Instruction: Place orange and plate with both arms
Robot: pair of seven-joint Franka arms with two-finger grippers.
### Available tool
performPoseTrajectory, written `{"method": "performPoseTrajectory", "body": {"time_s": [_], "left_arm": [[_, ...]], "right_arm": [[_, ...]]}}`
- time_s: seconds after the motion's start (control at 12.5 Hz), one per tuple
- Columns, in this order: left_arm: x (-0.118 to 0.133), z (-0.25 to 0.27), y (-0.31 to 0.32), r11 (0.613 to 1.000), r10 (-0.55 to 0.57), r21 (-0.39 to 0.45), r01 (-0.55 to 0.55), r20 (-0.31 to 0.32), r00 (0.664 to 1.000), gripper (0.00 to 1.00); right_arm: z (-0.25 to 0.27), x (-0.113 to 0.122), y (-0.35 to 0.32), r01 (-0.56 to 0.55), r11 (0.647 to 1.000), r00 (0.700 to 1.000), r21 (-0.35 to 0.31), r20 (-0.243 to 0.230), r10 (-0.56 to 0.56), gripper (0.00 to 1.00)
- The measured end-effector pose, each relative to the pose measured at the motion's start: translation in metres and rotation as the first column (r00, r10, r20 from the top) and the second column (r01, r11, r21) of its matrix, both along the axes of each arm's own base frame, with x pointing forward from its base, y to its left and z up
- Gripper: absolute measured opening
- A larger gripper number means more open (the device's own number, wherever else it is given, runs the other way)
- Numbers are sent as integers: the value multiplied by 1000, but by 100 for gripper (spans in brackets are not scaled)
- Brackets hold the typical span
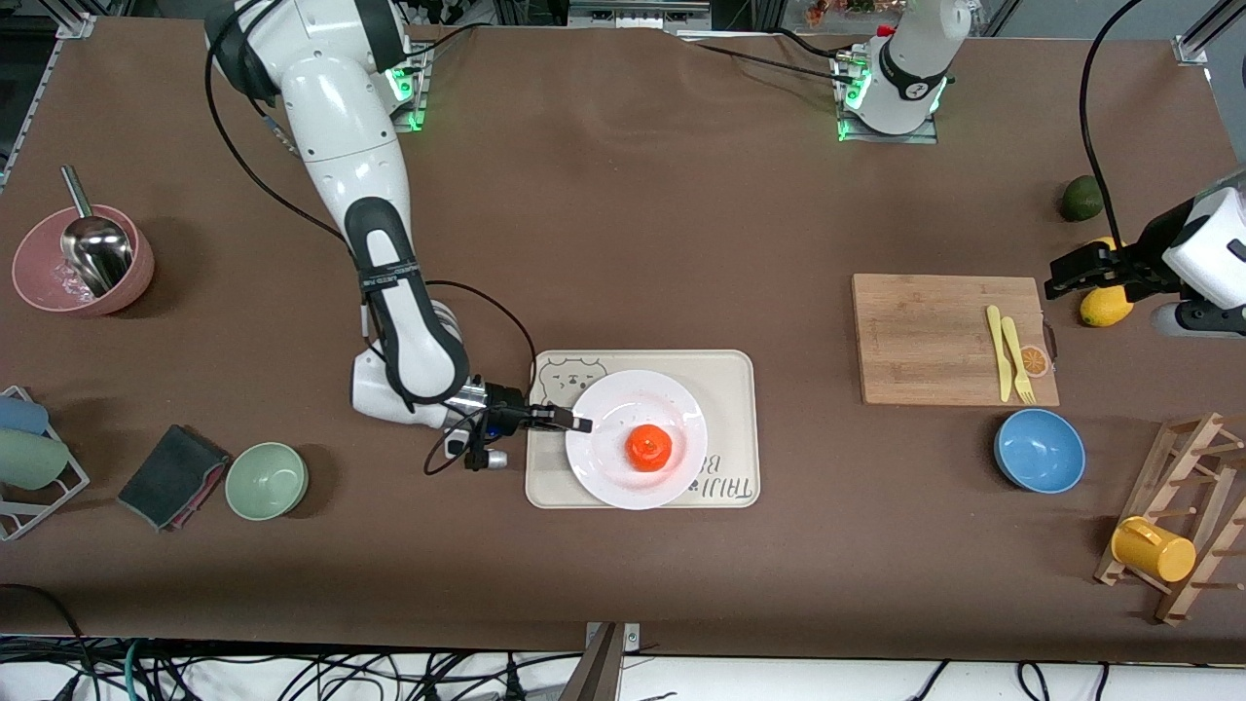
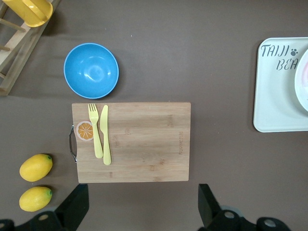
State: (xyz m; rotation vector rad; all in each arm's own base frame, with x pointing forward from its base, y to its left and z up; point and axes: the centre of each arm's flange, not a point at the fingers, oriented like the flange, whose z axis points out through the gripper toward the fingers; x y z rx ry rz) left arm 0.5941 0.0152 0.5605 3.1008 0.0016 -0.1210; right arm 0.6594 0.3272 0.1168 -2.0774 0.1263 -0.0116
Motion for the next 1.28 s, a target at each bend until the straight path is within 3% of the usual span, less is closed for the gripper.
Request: {"method": "performPoseTrajectory", "body": {"time_s": [0.16, 0.4, 0.64, 0.8, 0.96, 1.12, 1.28], "left_arm": [[0, 0, -1, 1000, -2, 0, 2, 1, 1000, 100], [0, 0, -2, 1000, -4, 0, 4, 0, 1000, 100], [0, 0, -8, 1000, -14, -1, 14, 0, 1000, 100], [0, 1, -12, 1000, -22, -2, 22, 1, 1000, 100], [0, 1, -15, 999, -49, -4, 49, 2, 999, 100], [0, 1, -19, 996, -90, -7, 90, 4, 996, 100], [0, 1, -20, 995, -102, -8, 103, 5, 995, 100]], "right_arm": [[3, -1, 8, -8, 1000, 1000, 1, 8, 8, 8], [19, 4, 15, -72, 996, 995, -45, 59, 75, 43], [49, 9, 17, -194, 962, 966, -193, 131, 221, 78], [73, 15, 8, -259, 900, 936, -351, 138, 324, 100], [95, 17, 7, -291, 833, 917, -471, 110, 383, 100], [112, 18, -6, -347, 710, 874, -613, 63, 482, 100], [135, 31, -57, -374, 555, 849, -744, -34, 527, 100]]}}
